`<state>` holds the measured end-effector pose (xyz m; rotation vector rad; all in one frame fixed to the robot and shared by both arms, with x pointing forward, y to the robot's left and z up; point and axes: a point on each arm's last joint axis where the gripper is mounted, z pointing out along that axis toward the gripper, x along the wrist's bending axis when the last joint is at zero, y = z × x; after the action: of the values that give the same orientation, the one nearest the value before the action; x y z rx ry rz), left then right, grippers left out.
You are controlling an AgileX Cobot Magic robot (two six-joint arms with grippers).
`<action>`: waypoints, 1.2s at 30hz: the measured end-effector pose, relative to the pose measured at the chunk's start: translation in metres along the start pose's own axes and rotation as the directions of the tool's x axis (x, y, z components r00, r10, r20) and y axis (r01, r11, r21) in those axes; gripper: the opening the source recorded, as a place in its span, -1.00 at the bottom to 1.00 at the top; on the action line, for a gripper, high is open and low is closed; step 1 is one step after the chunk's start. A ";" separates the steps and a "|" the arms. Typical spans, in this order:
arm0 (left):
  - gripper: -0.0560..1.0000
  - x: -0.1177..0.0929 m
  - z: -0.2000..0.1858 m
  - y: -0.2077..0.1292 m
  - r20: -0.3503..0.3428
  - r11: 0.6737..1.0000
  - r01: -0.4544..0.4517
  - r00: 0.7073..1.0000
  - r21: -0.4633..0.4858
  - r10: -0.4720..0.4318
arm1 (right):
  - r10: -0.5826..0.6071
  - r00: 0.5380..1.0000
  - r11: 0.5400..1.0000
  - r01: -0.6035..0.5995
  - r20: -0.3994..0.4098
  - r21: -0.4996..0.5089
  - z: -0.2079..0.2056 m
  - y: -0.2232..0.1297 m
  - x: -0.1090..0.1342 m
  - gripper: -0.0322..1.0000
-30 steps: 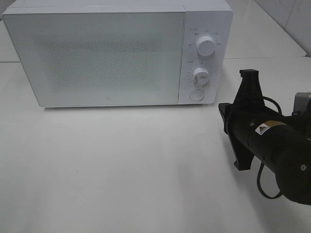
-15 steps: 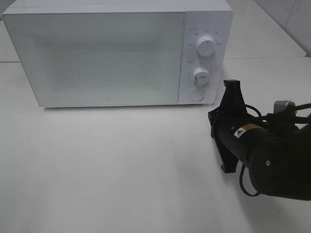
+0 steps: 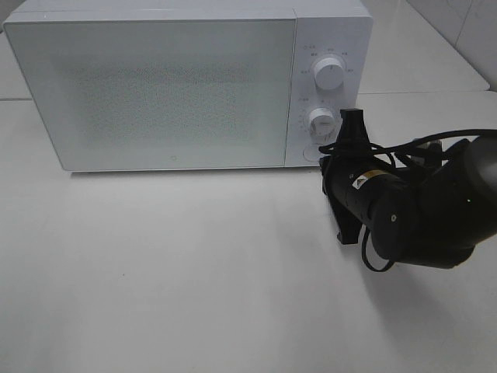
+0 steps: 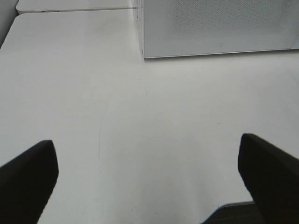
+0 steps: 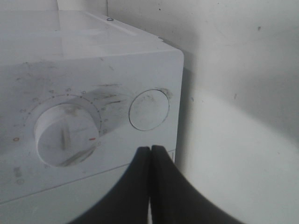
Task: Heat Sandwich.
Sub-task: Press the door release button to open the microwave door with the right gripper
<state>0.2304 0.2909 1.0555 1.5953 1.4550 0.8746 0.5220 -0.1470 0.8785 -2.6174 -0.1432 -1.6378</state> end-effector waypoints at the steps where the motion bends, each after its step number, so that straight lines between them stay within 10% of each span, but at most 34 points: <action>1: 0.98 0.000 0.000 0.000 0.000 1.000 0.000 1.000 0.000 0.000 | 0.002 1.000 1.000 -0.002 0.003 0.001 0.002 0.000 0.000 -0.92; 36: 0.98 0.000 0.000 0.000 0.000 1.000 0.000 1.000 0.000 0.000 | 0.063 0.998 0.997 -0.061 0.033 -0.035 0.055 0.003 0.005 -0.92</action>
<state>0.2304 0.2909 1.0555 1.5953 1.4550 0.8746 0.5741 -0.1444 0.8588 -2.6470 -0.0351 -1.5913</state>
